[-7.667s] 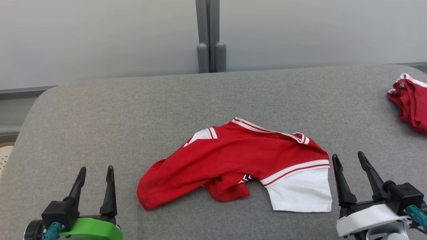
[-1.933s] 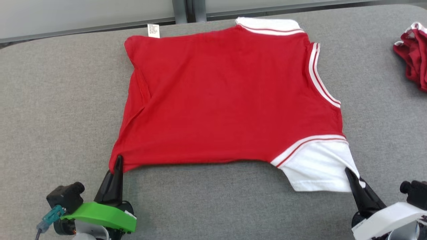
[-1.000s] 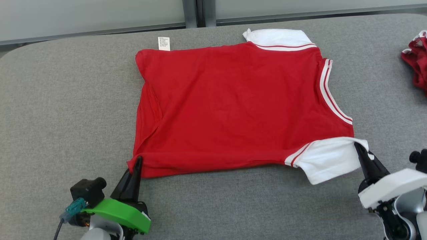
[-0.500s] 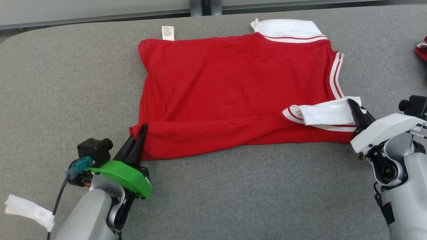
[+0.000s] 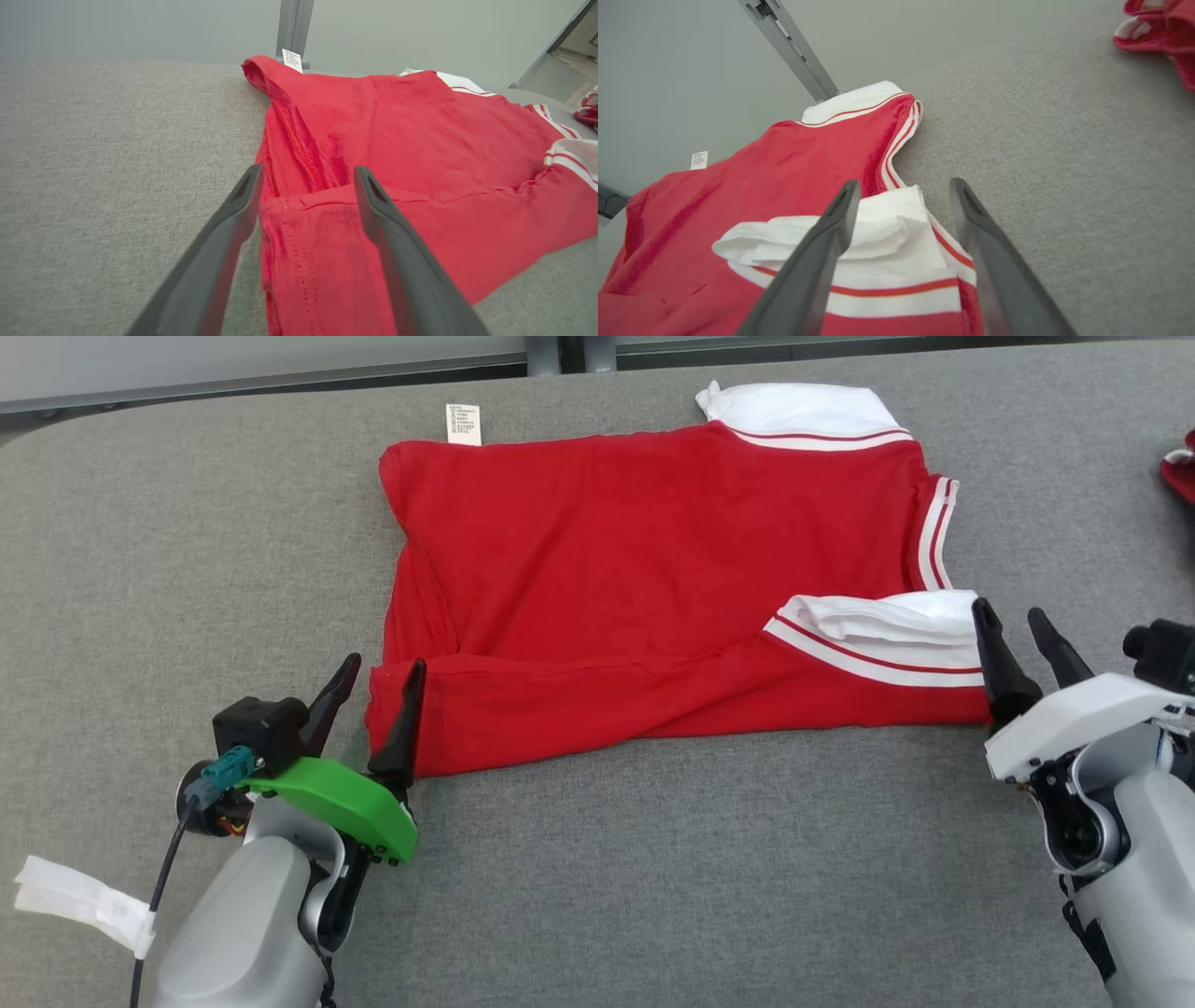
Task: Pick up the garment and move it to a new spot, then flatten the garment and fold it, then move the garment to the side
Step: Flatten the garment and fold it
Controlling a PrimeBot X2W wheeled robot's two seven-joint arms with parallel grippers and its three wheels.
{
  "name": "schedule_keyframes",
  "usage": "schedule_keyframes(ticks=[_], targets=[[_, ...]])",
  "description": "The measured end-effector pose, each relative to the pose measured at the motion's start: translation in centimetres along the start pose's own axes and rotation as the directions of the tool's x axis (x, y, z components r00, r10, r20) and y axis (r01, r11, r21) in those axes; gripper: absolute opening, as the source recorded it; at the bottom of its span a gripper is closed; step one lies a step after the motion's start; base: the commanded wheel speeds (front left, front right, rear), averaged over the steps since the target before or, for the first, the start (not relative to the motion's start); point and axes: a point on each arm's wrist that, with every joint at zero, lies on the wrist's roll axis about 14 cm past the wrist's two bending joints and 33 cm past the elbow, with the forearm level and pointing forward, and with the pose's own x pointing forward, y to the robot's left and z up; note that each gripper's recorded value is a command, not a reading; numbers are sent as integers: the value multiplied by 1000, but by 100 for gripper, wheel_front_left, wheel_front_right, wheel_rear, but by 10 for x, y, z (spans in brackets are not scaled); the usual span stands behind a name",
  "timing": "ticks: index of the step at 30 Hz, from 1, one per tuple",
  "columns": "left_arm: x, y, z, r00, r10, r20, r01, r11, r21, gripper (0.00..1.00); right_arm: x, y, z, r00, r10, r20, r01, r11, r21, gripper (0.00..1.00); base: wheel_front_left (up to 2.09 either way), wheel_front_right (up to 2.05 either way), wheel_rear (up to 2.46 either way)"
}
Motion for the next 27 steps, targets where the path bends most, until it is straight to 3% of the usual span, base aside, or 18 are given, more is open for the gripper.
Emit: schedule_keyframes(ticks=[9, 19, 20, 21, 22, 23, 27], targets=[[-23, 2, -33, 997, 42, -60, -44, 999, -28, 100, -32, -26, -35, 996, -44, -82, 39, 997, -66, 100, 0, 0, 0], [-23, 11, -56, 989, 73, -130, -76, 997, -17, 100, -21, -17, -57, 988, -25, -153, 11, 996, -93, 100, 0, 0, 0], [-21, 8, -58, 989, 70, -134, -74, 997, -25, 82, -20, -16, -59, 987, -24, -161, 8, 995, -96, 63, 0, 0, 0], [-19, 6, -59, 989, 64, -137, -69, 997, -29, 42, -18, -15, -61, 985, -22, -168, 5, 995, -98, 14, 0, 0, 0], [-17, 3, -59, 989, 58, -138, -63, 997, -33, 12, -16, -14, -62, 985, -19, -170, 2, 995, -99, 0, 0, 0, 0], [-15, 1, -59, 989, 53, -137, -59, 997, -40, 0, -15, -12, -62, 986, -17, -167, 1, 995, -95, 0, 0, 0, 0], [-13, -3, -55, 991, 43, -129, -50, 997, -52, 0, -13, -8, -60, 990, -6, -140, -6, 996, -89, 0, 0, 0, 0]])
